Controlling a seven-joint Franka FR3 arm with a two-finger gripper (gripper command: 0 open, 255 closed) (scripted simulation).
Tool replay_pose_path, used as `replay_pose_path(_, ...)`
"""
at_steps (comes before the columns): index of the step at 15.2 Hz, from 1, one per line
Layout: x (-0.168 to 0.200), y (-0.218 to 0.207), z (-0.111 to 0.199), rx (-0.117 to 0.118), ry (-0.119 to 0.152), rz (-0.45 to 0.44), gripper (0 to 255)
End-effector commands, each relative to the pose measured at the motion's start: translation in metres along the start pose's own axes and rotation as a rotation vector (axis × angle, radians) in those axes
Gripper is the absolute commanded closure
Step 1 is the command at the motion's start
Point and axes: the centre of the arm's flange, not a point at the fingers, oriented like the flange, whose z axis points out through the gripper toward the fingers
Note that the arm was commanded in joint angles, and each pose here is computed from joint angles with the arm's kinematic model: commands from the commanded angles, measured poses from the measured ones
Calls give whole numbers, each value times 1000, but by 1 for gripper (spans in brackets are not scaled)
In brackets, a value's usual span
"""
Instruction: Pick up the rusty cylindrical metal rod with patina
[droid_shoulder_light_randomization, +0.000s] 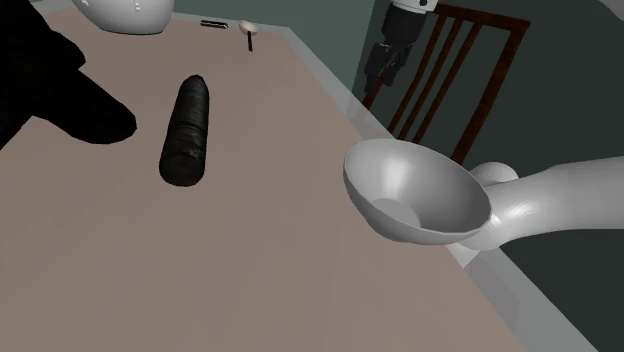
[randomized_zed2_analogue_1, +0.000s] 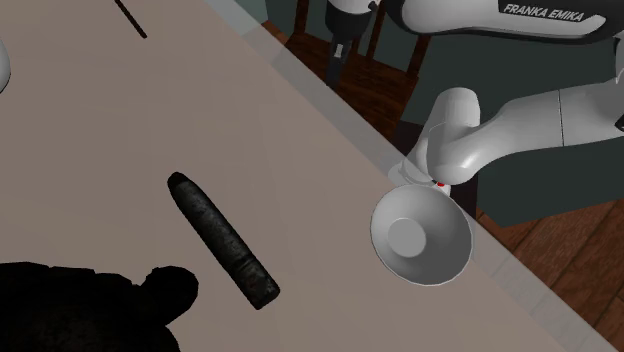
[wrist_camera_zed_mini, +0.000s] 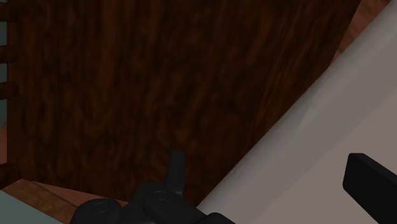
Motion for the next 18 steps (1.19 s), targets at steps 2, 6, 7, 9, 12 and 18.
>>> replay_pose_path(2,2,-13,-2,0,-6,14,0)
replay_pose_path(6,11,-65,-7,-2,-30,72,0)
replay_pose_path(7,13,-78,-9,-2,-36,87,0)
replay_pose_path(9,19,-104,-12,-2,-49,116,0)
replay_pose_path(12,30,-143,-16,-3,-67,159,0)
replay_pose_path(18,56,-218,-23,-5,-103,246,0)
